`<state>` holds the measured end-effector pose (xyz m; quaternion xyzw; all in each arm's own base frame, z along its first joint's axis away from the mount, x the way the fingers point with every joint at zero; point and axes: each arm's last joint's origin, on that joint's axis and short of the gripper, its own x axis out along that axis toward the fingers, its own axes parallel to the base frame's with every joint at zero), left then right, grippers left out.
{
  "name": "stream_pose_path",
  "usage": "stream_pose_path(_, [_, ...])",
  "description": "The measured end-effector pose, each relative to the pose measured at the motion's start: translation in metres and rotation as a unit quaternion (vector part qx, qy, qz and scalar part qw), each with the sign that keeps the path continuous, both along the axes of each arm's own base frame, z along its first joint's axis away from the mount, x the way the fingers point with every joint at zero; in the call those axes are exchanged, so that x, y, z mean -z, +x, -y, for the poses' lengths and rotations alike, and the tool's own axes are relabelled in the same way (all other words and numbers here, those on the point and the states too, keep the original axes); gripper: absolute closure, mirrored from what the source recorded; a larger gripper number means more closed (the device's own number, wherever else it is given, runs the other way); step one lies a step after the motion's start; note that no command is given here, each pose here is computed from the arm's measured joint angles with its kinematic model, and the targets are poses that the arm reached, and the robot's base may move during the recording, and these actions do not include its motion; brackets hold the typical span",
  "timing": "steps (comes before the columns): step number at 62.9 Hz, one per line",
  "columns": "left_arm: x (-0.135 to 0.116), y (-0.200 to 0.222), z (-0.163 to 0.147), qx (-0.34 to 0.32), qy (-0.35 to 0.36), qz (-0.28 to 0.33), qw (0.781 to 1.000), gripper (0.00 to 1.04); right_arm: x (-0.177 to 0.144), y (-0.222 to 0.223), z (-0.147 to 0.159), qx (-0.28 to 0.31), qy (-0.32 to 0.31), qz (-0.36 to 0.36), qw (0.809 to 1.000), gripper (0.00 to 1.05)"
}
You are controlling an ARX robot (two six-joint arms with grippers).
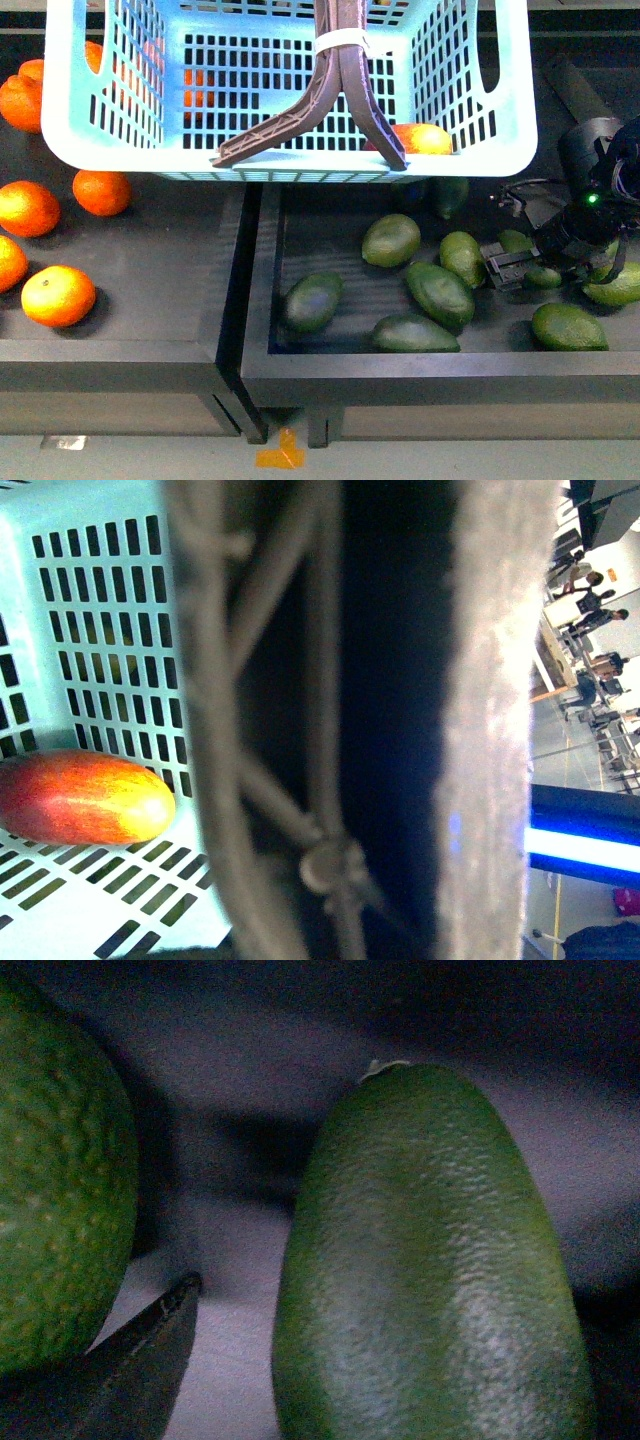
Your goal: Pick mango and avocado into basket
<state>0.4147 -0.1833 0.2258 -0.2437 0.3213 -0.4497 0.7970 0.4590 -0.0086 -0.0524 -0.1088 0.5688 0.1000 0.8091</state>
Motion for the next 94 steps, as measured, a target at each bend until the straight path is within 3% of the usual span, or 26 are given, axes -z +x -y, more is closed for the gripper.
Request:
stream_pose_path(13, [0.000,0.000,0.000,0.000,0.000,0.000,1.000,0.93,-0.004,0.002,0.007,0.016,0.000,0.016,1.000,0.47])
stream_pose_path(22, [0.000,0.000,0.000,0.000,0.000,0.000,1.000,0.93,-0.027,0.002,0.020,0.048,0.005,0.050,0.998,0.50])
stream_pose_path(31, [0.000,0.000,0.000,0.000,0.000,0.000,1.000,0.93,-0.104,0.004,0.045,0.120,0.012,0.154,0.981,0.51])
stream_pose_path(43, [0.000,0.000,0.000,-0.001,0.000,0.000,1.000,0.93,-0.199,-0.006,0.056,0.161,0.051,0.266,0.949,0.51])
stream_pose_path(53, [0.000,0.000,0.000,0.000,0.000,0.000,1.000,0.93,-0.290,-0.033,0.037,0.147,0.130,0.344,0.918,0.51])
stream_pose_path(63, [0.000,0.000,0.001,0.001,0.000,0.000,1.000,0.93,-0.351,-0.066,-0.009,0.092,0.204,0.377,0.899,0.51])
stream_pose_path(74, [0.000,0.000,0.001,0.001,0.000,0.000,1.000,0.93,-0.350,-0.081,-0.059,0.046,0.226,0.353,0.907,0.51])
stream_pose_path(80, [0.000,0.000,0.001,0.000,0.000,0.000,1.000,0.93,-0.320,-0.078,-0.086,0.040,0.211,0.317,0.924,0.51])
stream_pose_path(91, [0.000,0.000,0.001,0.000,0.000,0.000,1.000,0.93,-0.292,-0.072,-0.106,0.040,0.192,0.291,0.936,0.51])
stream_pose_path(94, [0.000,0.000,0.001,0.001,0.000,0.000,1.000,0.93,-0.291,-0.071,-0.108,0.042,0.199,0.291,0.935,0.42])
